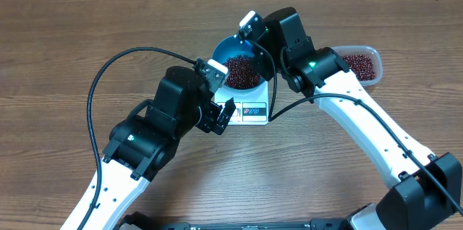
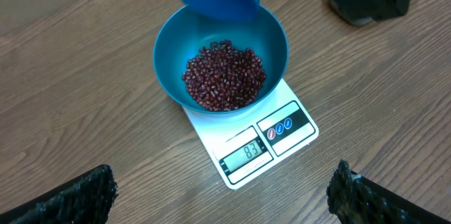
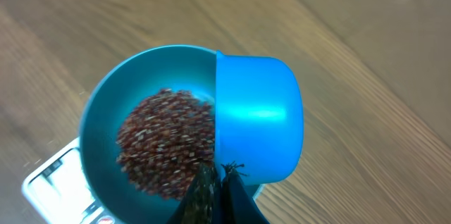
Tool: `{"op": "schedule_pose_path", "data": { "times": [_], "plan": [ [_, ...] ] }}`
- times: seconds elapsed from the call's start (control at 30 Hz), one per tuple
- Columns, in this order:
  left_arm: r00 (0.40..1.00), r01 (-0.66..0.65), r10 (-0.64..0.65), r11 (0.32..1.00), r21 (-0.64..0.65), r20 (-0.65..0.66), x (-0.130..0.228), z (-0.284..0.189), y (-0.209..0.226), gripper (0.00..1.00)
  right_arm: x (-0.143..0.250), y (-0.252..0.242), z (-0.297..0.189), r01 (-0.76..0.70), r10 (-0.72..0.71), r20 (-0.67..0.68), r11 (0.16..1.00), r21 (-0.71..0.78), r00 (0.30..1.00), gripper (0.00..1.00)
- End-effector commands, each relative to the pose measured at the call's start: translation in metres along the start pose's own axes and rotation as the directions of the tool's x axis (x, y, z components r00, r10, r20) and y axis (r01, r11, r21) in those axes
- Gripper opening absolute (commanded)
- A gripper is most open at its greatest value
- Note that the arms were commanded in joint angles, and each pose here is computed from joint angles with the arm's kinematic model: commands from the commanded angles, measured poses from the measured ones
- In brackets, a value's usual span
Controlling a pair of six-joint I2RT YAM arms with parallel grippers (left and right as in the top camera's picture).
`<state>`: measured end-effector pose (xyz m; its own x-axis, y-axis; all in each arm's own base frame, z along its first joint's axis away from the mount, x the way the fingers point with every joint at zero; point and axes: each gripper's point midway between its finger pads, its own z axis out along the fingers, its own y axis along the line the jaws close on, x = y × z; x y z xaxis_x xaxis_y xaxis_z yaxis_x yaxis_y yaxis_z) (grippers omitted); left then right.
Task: Scoop item into bowl and weigh 150g on scale
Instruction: 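Carry the empty scoop right back to the bean tub with the right gripper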
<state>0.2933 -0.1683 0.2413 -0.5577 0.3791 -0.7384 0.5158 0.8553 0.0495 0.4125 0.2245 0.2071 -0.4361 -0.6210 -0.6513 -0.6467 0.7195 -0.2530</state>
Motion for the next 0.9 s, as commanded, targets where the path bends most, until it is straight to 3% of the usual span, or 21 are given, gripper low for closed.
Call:
{"op": "schedule_pose_path", "data": {
  "times": [0.0,0.4,0.73,0.87],
  "plan": [
    [1.0,0.019,-0.019,1.0,-0.01,0.001,0.0,0.0,0.003,1.0,-0.022,-0.028,-0.027,-0.113,0.104,0.074,0.985,0.129,0.992,0.04],
    [1.0,0.019,-0.019,1.0,-0.01,0.001,0.0,0.0,0.003,1.0,-0.038,-0.084,-0.076,-0.358,0.282,0.246,0.862,0.36,0.927,0.04],
    [1.0,0.019,-0.019,1.0,-0.01,0.001,0.0,0.0,0.003,0.99,0.016,-0.167,-0.124,-0.489,0.407,0.303,0.509,0.708,0.862,0.04],
    [1.0,0.019,-0.019,1.0,-0.01,0.001,0.0,0.0,0.003,1.0,0.038,-0.185,-0.131,-0.469,0.437,0.268,0.456,0.756,0.858,0.04]
  ]
}}
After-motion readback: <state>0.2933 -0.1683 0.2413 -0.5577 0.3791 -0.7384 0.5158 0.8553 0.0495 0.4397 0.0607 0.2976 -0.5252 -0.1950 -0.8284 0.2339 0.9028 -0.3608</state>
